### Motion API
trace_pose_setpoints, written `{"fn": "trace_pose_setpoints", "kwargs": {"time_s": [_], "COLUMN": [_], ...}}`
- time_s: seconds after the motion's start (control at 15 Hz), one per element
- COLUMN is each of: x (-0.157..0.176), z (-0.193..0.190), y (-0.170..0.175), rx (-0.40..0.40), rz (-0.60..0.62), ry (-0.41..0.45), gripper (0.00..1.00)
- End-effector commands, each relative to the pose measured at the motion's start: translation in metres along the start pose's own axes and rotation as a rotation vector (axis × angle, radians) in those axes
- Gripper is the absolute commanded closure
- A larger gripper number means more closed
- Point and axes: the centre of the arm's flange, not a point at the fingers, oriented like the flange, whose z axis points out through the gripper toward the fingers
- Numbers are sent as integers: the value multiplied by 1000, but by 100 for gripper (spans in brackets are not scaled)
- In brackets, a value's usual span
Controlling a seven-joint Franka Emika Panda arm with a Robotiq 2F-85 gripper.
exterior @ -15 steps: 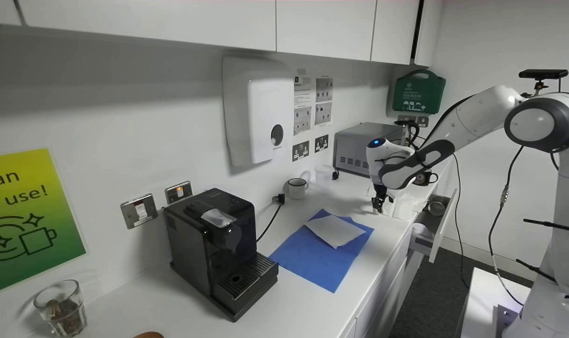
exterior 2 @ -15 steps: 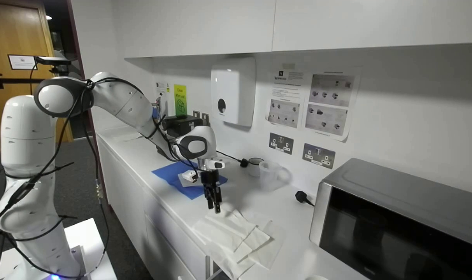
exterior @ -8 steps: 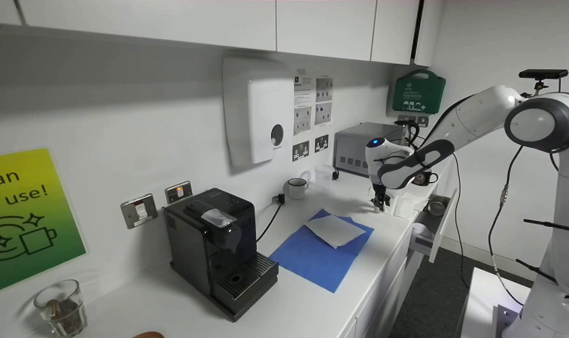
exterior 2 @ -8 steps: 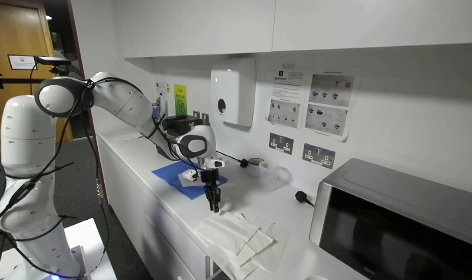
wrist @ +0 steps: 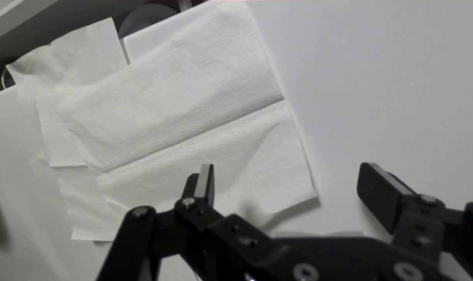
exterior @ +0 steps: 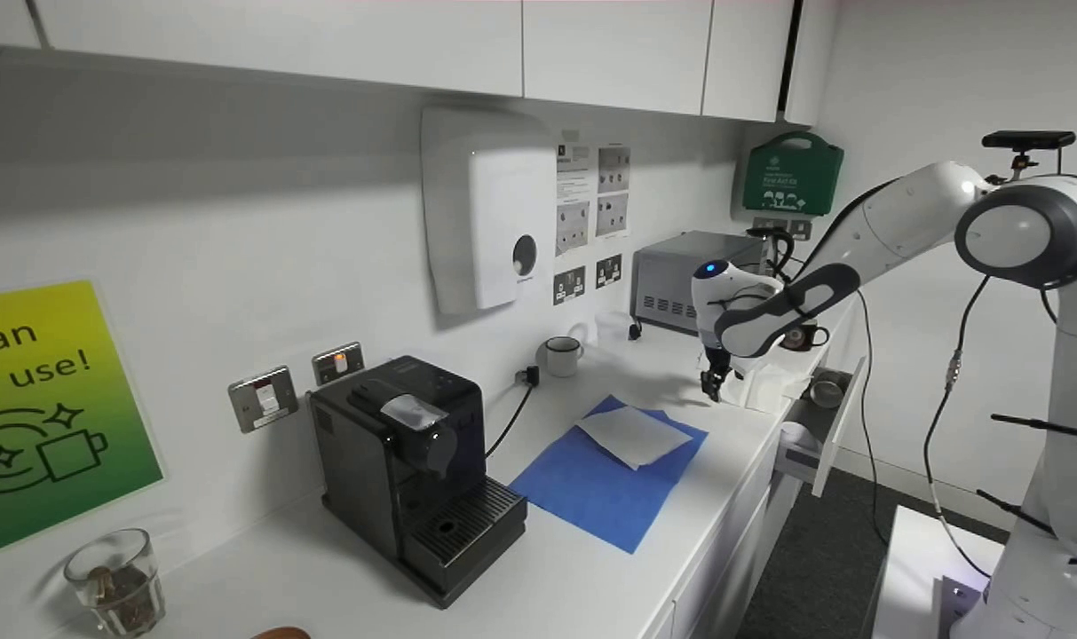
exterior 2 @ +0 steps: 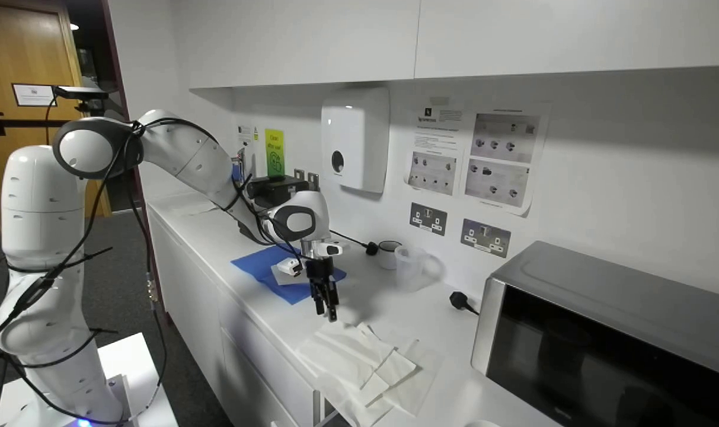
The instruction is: Unfold the blue placemat, place the white napkins on the mat then fold the mat in half
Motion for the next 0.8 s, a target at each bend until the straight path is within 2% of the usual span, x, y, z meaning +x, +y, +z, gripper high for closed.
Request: {"fn": "trace_pose_setpoints", "kwargs": {"time_s": [0.0, 0.73], "x": [11, 19], "z": [-3, 15], "y": [-2, -1], "rx": [-11, -31], "rz": [29, 55], "ry": [2, -28], "gripper": [0, 0]}}
